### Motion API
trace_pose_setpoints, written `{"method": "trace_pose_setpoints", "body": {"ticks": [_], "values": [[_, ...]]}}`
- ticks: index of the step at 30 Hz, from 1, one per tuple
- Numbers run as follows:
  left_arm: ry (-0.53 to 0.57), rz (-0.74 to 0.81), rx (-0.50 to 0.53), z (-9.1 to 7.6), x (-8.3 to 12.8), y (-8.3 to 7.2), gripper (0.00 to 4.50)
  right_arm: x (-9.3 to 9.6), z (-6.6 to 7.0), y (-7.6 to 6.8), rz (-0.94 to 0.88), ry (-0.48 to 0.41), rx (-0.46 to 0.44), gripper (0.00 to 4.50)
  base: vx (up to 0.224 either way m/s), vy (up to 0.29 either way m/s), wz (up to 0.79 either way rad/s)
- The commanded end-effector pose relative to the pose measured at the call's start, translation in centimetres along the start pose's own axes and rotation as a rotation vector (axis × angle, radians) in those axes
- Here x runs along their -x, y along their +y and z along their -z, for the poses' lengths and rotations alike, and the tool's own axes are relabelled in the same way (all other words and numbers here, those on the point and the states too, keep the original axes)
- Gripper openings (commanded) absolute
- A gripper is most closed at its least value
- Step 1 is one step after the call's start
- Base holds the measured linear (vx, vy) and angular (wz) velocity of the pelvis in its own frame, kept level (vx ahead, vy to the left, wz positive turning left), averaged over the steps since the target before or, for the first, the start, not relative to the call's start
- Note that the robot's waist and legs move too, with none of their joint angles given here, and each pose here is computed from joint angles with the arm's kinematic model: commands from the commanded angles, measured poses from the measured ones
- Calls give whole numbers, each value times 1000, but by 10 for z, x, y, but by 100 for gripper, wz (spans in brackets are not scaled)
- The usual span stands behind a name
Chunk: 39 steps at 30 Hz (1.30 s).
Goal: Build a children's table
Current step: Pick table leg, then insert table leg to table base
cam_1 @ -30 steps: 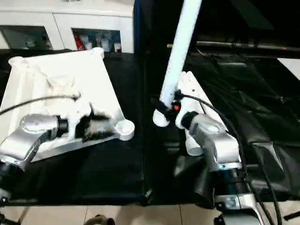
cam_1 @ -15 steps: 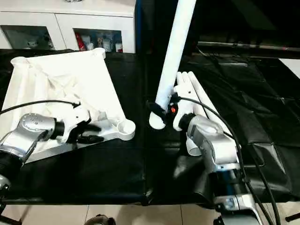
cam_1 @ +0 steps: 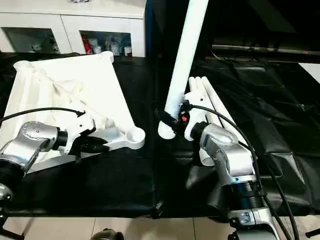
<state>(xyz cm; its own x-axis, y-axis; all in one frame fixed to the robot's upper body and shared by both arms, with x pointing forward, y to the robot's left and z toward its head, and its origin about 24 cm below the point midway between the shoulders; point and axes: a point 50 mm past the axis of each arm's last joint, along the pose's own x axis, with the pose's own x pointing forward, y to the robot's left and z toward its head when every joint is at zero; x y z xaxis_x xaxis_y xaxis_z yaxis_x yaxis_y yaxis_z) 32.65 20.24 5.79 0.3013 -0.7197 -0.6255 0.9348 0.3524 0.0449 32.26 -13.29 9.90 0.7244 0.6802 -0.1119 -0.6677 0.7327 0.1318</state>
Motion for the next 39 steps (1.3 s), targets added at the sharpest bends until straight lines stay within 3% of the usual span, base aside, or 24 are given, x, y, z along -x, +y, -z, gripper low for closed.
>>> {"method": "trace_pose_setpoints", "body": {"ticks": [1, 2, 5, 8, 11, 21, 30, 39], "values": [[-13, -21, -5, -4, 0, 3, 30, 1, -9, 0, -12, -37, 2, 191, 0, 0, 0], [-19, -21, -3, -5, -1, 2, 22, 1, -10, 1, -17, -39, -3, 191, 0, 0, 0], [-117, 1, 39, -28, -16, -3, 0, 1, -16, 10, -125, -45, -68, 191, 0, 0, 0], [-168, 45, 48, -40, -32, -13, 0, 3, -15, 12, -171, -12, -42, 191, 0, 0, 0], [-184, 48, 53, -46, -47, -21, 0, -2, -13, 5, -145, 12, -22, 191, 0, 0, 0], [-201, 15, 10, -49, -59, -31, 0, -23, -8, 2, -118, 39, -23, 190, 0, 0, 0], [-167, -2, 5, -41, -59, -34, 0, -28, 11, -4, -118, 114, -9, 190, 0, 0, 0], [-224, -20, 17, -40, -57, -36, 0, -42, 26, -9, -91, 147, -38, 190, 0, 0, 0]]}}
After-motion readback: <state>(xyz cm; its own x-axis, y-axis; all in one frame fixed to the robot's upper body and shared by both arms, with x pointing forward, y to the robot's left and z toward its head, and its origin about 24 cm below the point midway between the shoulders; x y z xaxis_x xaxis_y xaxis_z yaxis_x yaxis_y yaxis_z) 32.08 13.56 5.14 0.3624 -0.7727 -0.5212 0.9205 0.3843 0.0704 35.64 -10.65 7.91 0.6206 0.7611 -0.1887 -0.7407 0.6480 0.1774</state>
